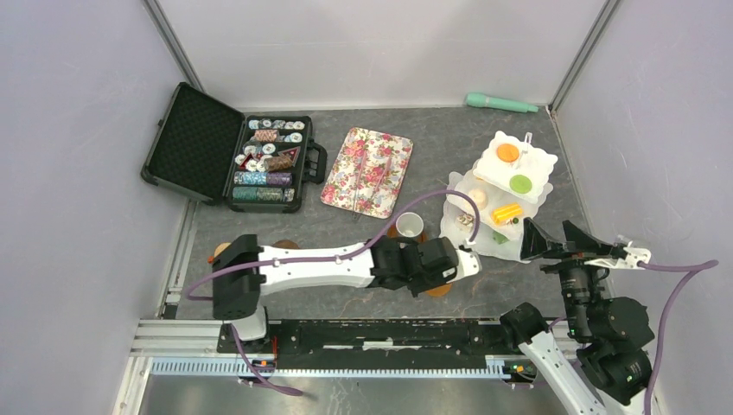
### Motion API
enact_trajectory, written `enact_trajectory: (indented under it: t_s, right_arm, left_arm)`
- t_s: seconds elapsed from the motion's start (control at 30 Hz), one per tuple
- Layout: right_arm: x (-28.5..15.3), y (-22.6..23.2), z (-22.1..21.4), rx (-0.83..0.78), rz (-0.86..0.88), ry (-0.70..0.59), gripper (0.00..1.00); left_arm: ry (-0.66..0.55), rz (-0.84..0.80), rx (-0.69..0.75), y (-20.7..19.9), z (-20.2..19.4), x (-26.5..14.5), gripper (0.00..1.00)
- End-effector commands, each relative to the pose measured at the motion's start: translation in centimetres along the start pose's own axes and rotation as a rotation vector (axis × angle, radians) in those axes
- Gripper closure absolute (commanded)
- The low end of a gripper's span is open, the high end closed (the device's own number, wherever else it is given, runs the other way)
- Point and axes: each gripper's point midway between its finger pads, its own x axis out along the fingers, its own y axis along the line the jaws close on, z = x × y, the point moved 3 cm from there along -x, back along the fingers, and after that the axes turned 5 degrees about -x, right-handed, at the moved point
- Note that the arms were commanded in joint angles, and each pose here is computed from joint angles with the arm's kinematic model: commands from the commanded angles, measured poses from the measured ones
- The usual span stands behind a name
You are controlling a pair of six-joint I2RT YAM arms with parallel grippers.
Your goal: Serve the afternoon tea
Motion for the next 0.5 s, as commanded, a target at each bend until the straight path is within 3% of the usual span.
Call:
enact_trajectory:
  t_s: [0.0, 0.47]
  right_arm:
    - [-3.4, -1.6, 4.1, 0.078, -0.002, -0.18, 0.02]
    - [-3.7, -1.9, 4.0, 0.086, -0.02, -0.17, 0.02]
  left_arm:
    - [-0.109, -0.089, 0.138, -0.8, 4.6, 0.6, 0.98]
    - [0.041, -0.098, 0.206, -1.3, 3.3, 4.6, 0.98]
